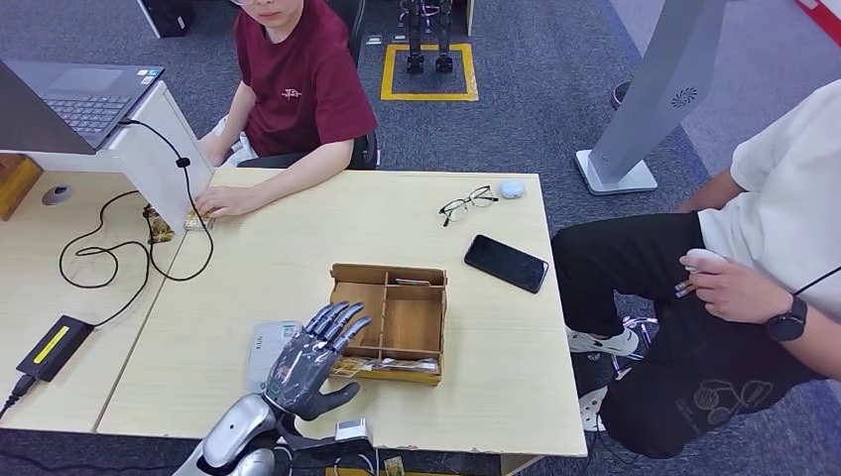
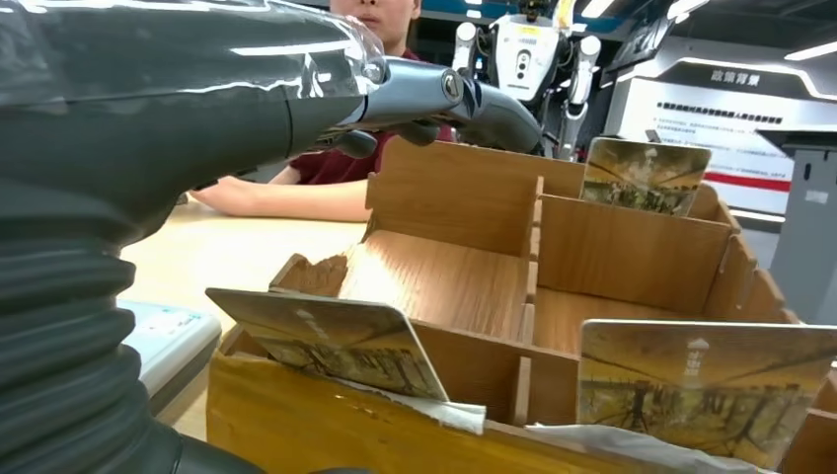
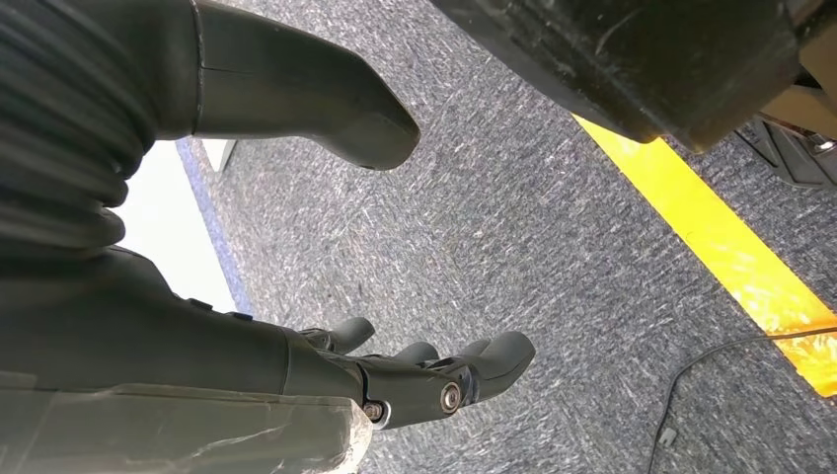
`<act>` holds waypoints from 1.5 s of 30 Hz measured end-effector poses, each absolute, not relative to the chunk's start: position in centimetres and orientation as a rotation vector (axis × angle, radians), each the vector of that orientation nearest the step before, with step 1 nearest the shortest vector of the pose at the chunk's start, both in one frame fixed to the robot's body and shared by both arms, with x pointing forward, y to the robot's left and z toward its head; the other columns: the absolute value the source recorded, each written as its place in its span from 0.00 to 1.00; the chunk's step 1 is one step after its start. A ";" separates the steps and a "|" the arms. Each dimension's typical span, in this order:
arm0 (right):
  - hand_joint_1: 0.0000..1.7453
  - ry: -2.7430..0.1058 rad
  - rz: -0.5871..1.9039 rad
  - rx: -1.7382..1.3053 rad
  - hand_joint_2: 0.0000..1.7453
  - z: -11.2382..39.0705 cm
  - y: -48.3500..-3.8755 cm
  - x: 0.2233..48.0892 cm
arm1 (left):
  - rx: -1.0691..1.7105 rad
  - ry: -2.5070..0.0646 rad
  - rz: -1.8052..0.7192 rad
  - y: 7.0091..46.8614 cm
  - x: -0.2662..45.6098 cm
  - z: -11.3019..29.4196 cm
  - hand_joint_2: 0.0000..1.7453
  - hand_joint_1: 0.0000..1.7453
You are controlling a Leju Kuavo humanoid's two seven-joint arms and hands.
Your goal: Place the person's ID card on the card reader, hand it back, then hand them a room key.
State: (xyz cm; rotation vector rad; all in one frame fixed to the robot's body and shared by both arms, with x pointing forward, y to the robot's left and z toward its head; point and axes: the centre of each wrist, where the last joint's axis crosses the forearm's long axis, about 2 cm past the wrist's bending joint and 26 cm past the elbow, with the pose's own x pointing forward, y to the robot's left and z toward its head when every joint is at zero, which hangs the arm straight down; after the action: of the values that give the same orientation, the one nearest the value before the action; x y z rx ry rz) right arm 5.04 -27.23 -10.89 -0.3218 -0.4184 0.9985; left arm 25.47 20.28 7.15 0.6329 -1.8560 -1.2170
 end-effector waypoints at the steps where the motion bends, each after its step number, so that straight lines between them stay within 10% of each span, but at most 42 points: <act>1: 0.00 -0.419 1.000 -0.322 1.00 -10.9 -27.2 5.0 | 0.632 -1.855 -1.218 20.3 25.5 7.1 1.00 0.00; 9: 0.00 -0.418 1.007 -0.322 1.00 -10.9 -27.2 5.1 | 0.705 -1.829 -1.237 20.2 25.6 6.8 1.00 0.00; 13: 0.00 -0.418 1.008 -0.323 1.00 -10.9 -27.2 5.1 | 0.707 -1.823 -1.239 20.3 25.6 6.6 1.00 0.97; 14: 0.00 -0.418 1.009 -0.323 1.00 -10.9 -27.2 5.1 | 0.706 -1.821 -1.240 20.3 25.6 6.6 1.00 1.00; 45: 0.00 -0.424 1.013 -0.322 1.00 -10.9 -27.2 5.1 | 0.733 -1.792 -1.270 20.3 26.1 6.7 1.00 1.00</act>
State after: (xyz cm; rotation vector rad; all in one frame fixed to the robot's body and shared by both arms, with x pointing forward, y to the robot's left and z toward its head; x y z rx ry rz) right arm 5.10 -27.21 -10.89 -0.3218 -0.4242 1.0133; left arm 26.13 20.26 6.70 0.7332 -1.7916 -1.2697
